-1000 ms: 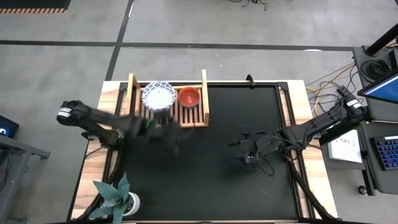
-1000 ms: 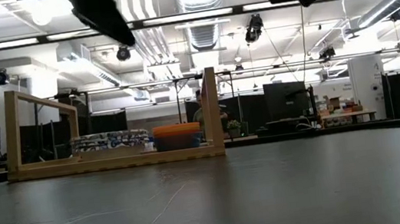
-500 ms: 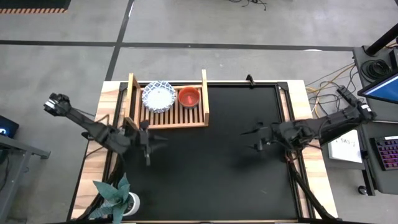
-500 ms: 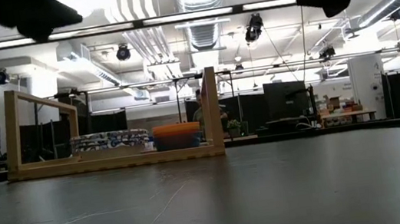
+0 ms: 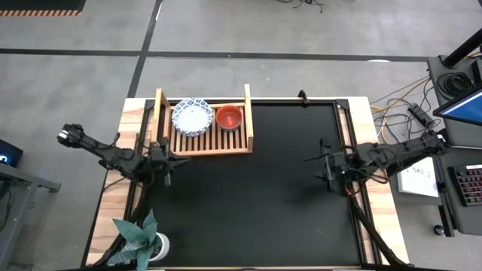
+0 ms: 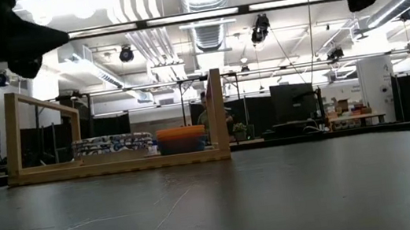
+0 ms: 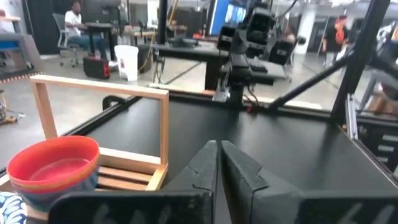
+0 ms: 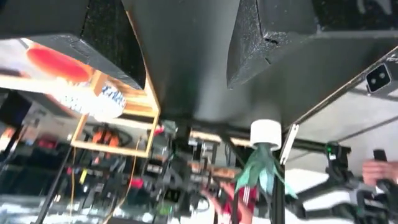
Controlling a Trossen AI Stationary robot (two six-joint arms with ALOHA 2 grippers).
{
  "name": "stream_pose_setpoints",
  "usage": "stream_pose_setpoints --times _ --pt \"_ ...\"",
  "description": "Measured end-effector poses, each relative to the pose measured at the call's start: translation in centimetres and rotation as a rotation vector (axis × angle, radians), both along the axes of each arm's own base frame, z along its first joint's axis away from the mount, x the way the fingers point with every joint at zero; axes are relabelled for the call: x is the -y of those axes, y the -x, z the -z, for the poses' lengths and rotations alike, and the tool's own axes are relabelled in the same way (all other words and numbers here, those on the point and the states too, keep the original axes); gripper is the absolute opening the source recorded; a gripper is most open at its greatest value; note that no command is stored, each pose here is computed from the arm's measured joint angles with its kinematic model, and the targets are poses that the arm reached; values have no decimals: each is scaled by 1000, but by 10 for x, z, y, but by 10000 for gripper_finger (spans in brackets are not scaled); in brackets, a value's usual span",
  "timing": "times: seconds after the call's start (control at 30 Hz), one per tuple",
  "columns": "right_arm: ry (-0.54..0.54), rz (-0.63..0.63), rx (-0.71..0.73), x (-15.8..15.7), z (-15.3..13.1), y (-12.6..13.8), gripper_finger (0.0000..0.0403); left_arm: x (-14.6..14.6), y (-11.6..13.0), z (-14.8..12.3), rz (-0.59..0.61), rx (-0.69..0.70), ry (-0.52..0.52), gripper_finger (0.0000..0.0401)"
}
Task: Place and stack bowls onto a shelf
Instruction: Return to Home Position
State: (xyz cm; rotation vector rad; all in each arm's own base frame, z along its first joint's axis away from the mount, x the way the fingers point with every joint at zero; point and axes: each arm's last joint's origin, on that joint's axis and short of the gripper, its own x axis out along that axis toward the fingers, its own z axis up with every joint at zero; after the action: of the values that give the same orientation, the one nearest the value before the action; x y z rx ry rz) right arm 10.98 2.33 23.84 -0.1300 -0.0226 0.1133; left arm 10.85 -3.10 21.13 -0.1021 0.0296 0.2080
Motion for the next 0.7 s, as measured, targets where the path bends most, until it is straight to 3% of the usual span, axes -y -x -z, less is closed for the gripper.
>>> stream_pose_setpoints --times 0.37,0.47,0.6,0.7 --pt "-10 -3 191 9 1 36 215 -10 5 37 -86 85 -21 0" --pt "15 -16 155 8 4 35 215 -11 5 37 -95 78 -28 0" --pt "38 64 158 10 7 32 215 -11 5 37 -104 67 -76 0" --pt "49 121 170 11 13 30 214 -14 6 37 -202 63 -68 0"
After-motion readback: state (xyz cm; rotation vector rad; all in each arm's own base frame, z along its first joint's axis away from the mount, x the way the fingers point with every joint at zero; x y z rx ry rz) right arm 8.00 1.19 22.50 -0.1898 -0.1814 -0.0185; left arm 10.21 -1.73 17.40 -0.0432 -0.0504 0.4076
